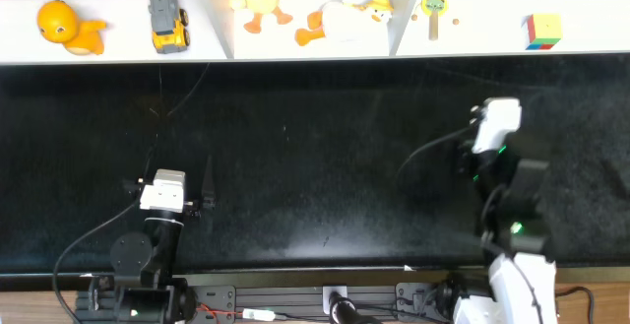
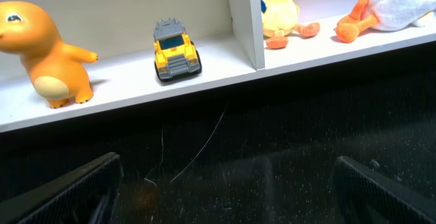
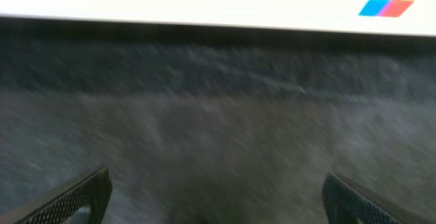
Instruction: Store Toys
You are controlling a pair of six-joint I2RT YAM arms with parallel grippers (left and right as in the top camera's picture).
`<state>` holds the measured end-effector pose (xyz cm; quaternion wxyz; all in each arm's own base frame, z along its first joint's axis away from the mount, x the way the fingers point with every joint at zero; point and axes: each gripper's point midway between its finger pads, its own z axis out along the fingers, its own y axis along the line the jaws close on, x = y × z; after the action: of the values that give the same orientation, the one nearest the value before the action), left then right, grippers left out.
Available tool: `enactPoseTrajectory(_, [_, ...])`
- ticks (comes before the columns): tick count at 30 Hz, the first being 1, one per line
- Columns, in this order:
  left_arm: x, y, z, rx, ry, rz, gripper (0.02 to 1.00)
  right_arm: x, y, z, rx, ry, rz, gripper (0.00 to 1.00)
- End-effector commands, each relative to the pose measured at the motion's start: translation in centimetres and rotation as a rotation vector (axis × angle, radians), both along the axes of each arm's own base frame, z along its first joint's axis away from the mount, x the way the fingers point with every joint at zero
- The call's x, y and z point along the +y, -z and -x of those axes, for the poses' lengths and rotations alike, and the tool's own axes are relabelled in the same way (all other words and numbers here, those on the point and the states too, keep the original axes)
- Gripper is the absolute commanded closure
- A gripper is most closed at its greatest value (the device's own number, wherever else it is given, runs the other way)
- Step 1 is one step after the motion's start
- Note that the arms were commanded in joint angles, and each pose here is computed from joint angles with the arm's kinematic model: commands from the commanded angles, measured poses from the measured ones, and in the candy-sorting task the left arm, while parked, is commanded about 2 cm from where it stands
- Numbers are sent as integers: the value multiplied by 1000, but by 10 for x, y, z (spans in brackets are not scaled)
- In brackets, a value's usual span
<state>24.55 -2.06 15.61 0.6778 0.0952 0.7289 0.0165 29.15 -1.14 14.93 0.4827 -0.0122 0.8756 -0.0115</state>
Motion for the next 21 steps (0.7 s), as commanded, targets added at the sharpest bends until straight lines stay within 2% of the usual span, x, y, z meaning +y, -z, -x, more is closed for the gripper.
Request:
enactPoseTrajectory(1, [-5, -2, 1, -7, 22, 13, 23, 11, -8, 12, -166, 79, -142, 5])
enactPoseTrajectory(4, [-5, -2, 1, -7, 22, 13, 23, 16, -19, 18, -319, 69, -217, 5])
enactPoseTrajectory(8, [-5, -2, 1, -7, 22, 13, 23, 19, -22, 26, -440, 39, -230, 7])
enactPoseTrajectory(14, [-5, -2, 1, -7, 22, 13, 25, 21, 3, 35, -431, 28, -232, 5])
enactPoseTrajectory(17, [-5, -2, 1, -7, 22, 13, 23, 33, 11, 40, -391, -29, -251, 5])
enactPoseTrajectory(21, [-5, -2, 1, -7, 22, 13, 23, 37, -3, 42, -449, -48, -255, 7])
